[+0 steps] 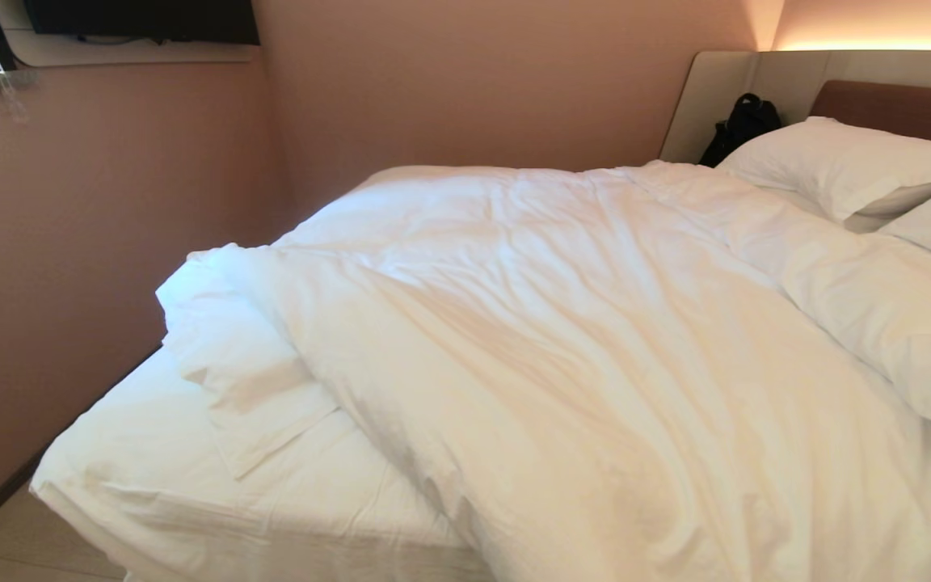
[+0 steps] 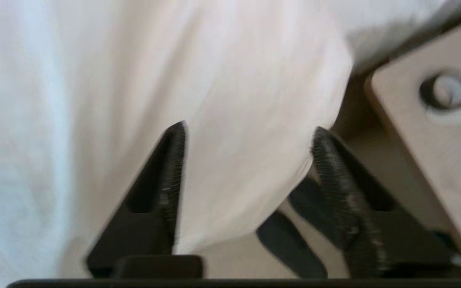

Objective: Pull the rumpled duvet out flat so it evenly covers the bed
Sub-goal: Flatten the corners of the folded blanket

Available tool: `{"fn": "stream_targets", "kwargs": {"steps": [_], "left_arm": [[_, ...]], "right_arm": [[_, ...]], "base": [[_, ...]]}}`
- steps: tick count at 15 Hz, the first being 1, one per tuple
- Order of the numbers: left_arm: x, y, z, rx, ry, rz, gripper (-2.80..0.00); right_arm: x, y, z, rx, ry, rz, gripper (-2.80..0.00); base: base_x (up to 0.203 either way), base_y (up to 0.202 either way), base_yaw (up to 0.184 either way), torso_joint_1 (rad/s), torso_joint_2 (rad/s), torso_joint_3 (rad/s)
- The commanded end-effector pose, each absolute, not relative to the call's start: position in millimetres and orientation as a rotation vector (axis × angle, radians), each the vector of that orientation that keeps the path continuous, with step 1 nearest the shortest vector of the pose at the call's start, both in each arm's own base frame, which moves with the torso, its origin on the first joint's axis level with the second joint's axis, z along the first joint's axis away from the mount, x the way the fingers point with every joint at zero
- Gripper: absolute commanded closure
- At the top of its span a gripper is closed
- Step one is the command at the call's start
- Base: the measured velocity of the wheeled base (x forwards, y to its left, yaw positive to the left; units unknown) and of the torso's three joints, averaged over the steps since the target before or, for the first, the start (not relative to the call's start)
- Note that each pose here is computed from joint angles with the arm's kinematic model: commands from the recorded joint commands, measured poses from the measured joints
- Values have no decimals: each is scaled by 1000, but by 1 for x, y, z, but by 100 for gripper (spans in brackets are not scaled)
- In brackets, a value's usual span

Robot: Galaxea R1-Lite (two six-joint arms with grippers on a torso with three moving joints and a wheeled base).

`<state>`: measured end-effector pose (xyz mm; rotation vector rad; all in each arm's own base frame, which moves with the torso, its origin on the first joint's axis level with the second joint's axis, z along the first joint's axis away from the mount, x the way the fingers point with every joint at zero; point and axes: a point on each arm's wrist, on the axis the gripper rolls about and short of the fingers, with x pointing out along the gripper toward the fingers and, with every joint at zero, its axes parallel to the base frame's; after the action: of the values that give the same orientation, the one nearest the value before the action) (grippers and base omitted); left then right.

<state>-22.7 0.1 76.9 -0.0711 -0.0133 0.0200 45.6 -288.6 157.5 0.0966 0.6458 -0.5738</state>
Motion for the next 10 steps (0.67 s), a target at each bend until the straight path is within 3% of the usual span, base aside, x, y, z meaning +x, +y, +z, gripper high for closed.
{"fn": "stream_targets", "kwargs": {"steps": [1, 10], "left_arm": [[-23, 0, 77, -72, -13, 21, 0], [-23, 0, 77, -72, -13, 21, 0]], "right_arm": [[40, -287, 150, 488, 604, -332, 0], [11, -355, 117, 573, 576, -355, 0]], "base": [[0, 0, 0, 0, 0, 0], [0, 0, 0, 0, 0, 0]]}}
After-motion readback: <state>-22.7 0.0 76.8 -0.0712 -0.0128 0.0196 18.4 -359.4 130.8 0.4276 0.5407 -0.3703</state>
